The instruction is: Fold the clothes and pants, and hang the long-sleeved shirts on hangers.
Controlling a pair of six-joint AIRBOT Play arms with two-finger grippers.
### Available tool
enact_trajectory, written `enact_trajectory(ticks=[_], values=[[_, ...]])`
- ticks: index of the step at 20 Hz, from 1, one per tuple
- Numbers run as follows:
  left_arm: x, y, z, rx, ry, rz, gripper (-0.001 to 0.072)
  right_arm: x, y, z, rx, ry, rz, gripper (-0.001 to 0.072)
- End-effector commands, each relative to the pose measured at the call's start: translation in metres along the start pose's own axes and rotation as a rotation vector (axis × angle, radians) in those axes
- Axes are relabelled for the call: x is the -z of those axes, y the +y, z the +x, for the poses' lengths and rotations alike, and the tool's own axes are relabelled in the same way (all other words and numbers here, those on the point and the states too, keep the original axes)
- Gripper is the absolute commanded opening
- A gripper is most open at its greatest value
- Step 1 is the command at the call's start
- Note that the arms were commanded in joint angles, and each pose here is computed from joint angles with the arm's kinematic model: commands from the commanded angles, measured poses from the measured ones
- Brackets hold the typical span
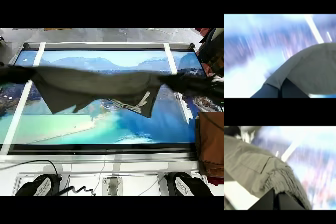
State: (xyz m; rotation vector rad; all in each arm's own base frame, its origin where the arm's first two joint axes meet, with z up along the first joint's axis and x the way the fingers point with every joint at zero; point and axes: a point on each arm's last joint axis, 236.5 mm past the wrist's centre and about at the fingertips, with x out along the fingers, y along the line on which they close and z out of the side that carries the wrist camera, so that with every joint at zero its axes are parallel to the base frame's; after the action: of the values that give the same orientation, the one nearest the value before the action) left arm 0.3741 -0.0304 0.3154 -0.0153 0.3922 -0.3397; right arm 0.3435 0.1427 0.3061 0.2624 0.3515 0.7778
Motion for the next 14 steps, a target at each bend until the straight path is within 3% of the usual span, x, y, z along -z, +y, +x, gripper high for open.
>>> enact_trajectory(ticks=[1, 5, 9, 11, 14], values=[[-0.097, -0.027, -0.106, -0.156, -0.413, 0.132, 0.0010, -0.071, 0.075, -0.056, 0.008, -0.212, -0.143, 0.0017], [-0.138, -0.058, -0.202, -0.254, -0.702, 0.211, 0.0010, -0.089, 0.128, -0.093, -0.023, -0.303, -0.176, 0.0017], [-0.148, -0.062, -0.244, -0.356, -0.803, 0.278, 0.0009, -0.098, 0.161, -0.102, -0.164, -0.346, -0.093, 0.0017], [-0.142, -0.056, -0.224, -0.333, -0.744, 0.252, 0.0009, -0.095, 0.145, -0.092, -0.138, -0.318, -0.062, 0.0016], [-0.090, -0.028, -0.128, -0.216, -0.403, 0.159, 0.0008, -0.062, 0.093, -0.045, -0.060, -0.152, 0.045, 0.0015]])
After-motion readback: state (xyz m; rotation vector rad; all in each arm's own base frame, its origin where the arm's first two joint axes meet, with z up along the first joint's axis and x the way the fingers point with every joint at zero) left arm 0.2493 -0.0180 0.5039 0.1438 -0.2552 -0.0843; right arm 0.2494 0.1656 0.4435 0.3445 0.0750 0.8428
